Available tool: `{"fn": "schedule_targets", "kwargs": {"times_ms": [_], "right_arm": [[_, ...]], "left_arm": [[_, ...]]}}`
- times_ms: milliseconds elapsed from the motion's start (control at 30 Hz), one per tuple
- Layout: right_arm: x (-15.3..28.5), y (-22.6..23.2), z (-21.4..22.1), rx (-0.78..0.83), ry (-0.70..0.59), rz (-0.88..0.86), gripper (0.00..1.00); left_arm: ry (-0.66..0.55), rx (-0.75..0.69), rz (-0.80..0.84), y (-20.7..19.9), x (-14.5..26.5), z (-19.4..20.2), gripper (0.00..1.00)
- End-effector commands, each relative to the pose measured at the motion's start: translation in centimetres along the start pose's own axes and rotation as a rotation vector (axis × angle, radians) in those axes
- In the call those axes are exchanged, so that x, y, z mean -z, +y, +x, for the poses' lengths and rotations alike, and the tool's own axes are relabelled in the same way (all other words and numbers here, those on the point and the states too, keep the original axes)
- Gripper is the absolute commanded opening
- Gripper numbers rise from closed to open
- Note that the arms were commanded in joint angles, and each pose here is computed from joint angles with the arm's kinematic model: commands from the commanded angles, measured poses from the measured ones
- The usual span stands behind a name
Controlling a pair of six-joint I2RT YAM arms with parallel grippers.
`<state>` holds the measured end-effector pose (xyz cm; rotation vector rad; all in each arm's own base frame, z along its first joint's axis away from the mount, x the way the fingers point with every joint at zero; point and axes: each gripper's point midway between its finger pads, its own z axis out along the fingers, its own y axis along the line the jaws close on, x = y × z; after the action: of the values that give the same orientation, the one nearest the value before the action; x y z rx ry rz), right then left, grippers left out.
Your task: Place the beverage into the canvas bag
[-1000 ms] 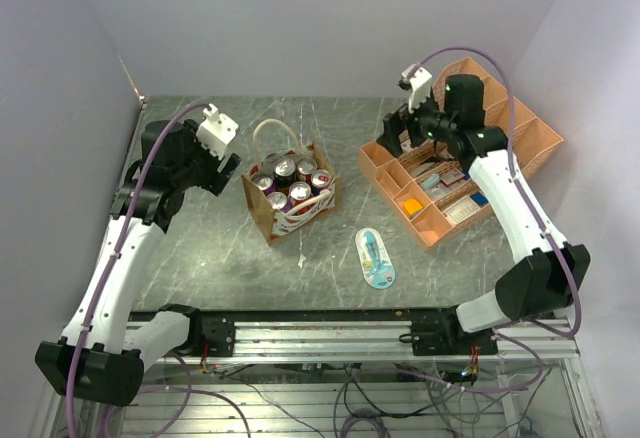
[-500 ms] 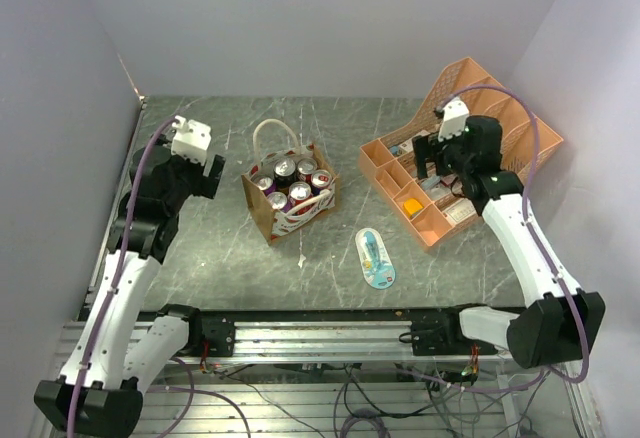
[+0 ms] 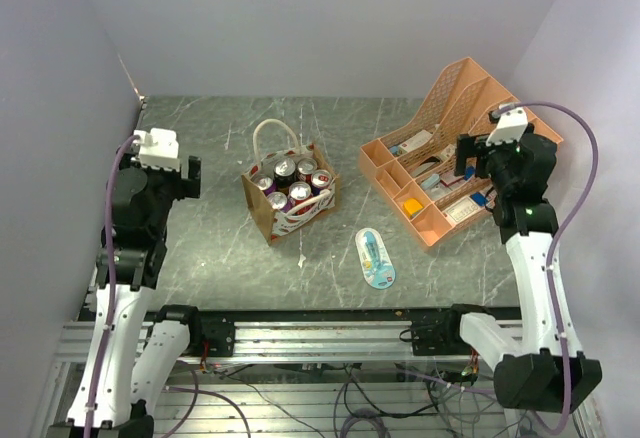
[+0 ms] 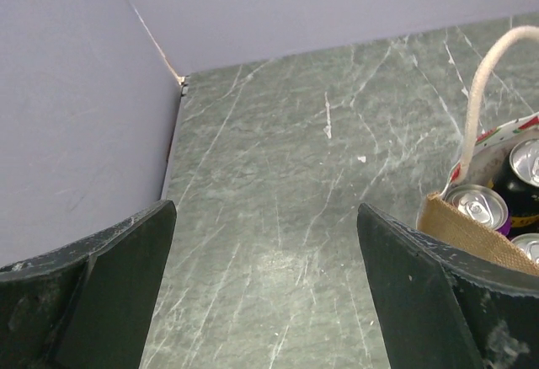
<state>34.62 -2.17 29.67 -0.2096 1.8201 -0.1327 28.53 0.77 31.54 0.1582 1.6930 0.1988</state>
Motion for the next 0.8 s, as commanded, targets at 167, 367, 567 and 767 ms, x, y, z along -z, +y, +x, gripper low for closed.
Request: {"fn": "schedule_targets", "kwargs": {"times_ms": [167, 367, 567, 767], "right_arm": [[2.5, -0.3, -0.2, -0.046, -0.081, 0.012, 1.0], [4.9, 2.1, -0.3, 0.004, -0.109, -0.109, 1.0], [5.7, 3.0, -0.4, 0.031, -0.117, -0.168, 1.0], [4.9, 1.0, 0.4, 0.026, -0.085, -0.062, 1.0]], "left_arm": [[-0.114, 0.064, -0.038, 1.2, 1.8, -1.7, 0.99], [-0.149, 0.081, -0.018, 0.9, 3.3, -2.3, 0.99], [-0.127, 0.05, 0.064, -0.5, 3.7, -1.8, 0.99], [-0.123, 0.04, 0.02, 0.3, 3.9, -1.6, 0.99]]}}
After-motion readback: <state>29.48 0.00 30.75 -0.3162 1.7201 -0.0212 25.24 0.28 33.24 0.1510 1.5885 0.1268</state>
